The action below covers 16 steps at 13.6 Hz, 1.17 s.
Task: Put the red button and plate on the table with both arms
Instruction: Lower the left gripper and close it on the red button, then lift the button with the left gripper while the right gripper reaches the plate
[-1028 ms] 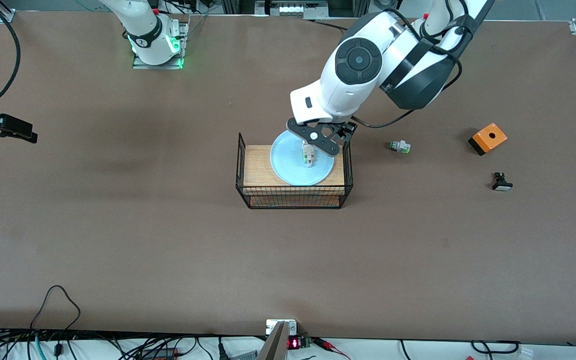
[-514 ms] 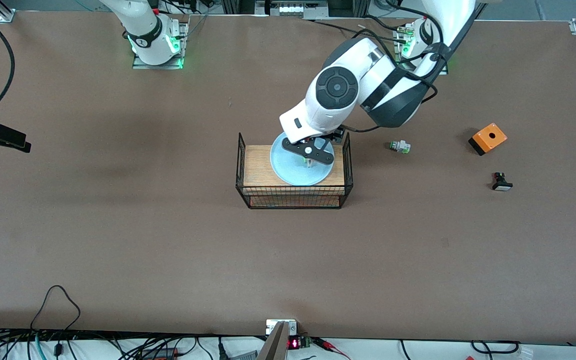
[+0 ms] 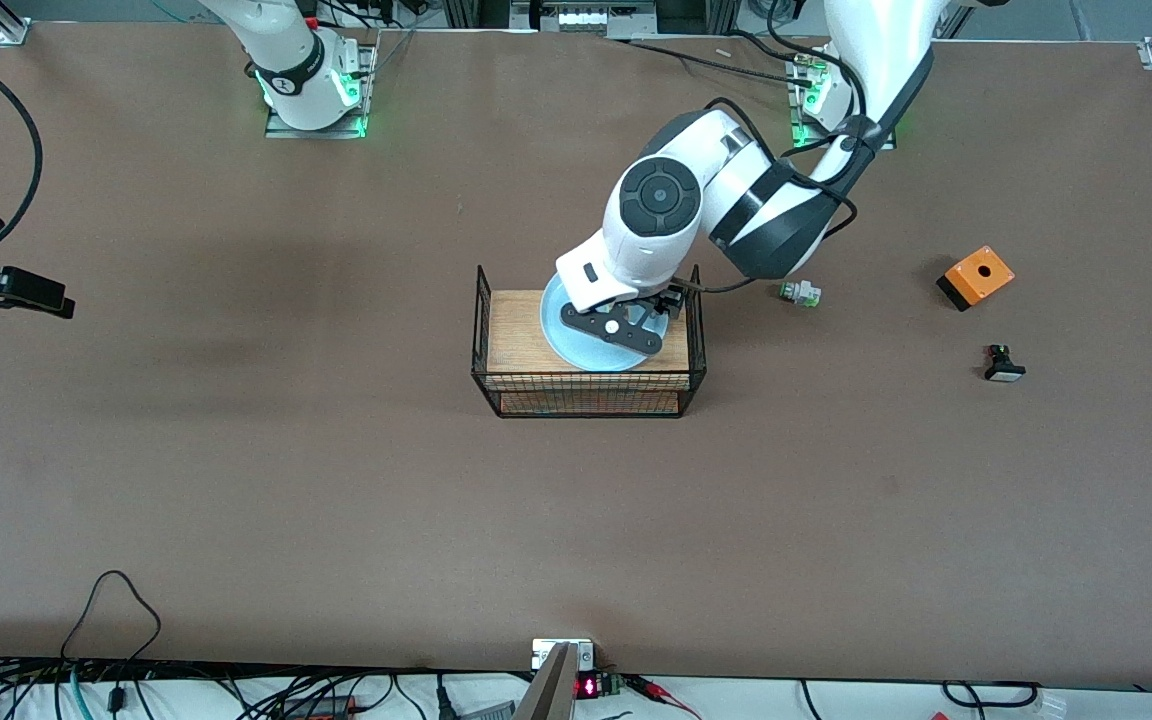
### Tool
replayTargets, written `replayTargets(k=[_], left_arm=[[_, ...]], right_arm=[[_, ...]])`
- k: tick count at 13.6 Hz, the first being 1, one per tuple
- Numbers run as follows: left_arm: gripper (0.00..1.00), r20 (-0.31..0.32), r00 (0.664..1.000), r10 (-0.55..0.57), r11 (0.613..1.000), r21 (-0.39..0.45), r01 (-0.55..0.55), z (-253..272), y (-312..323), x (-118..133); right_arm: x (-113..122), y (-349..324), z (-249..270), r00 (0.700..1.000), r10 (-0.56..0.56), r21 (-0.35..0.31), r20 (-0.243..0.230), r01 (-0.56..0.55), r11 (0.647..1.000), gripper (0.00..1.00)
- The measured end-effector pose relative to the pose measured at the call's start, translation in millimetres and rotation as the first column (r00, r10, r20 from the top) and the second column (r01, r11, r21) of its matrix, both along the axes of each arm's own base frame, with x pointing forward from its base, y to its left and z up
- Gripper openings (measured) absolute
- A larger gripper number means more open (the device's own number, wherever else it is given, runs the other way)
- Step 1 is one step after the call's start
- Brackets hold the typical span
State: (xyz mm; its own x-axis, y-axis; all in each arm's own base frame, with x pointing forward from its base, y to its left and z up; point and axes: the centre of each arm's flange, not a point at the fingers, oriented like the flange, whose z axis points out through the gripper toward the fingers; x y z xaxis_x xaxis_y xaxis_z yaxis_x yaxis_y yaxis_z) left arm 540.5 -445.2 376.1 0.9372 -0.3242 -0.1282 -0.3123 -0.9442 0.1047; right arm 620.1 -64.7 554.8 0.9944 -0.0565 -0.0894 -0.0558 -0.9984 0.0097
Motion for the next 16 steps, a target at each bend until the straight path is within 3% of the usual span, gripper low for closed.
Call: replayTargets(k=[7,12,13,16], left_arm=[[1.0,-0.017,0.994,0.106,0.994,0.014,-0.106,-22.6,-2.7,3.3],[1.0,-0.046,0.992,0.114,0.993,0.034,-0.113,-43.2,-2.4,1.0],[0.95,-0.046,0.992,0.115,0.993,0.035,-0.113,-43.5,-2.7,0.5],[0.63,-0.045,0.99,0.132,0.991,0.037,-0.13,-41.3,-6.2,-2.4]], right_arm=[[1.8,22.9,0.7,0.984,-0.175,0.025,0.0,0.175,0.984,1.0],[2.5,68.9,3.0,0.969,-0.247,0.016,0.001,0.247,0.969,1.0],[2.5,73.6,3.0,0.967,-0.254,0.015,0.001,0.254,0.967,1.0],[2.5,74.2,3.1,0.965,-0.261,0.014,0.001,0.261,0.965,1.0]])
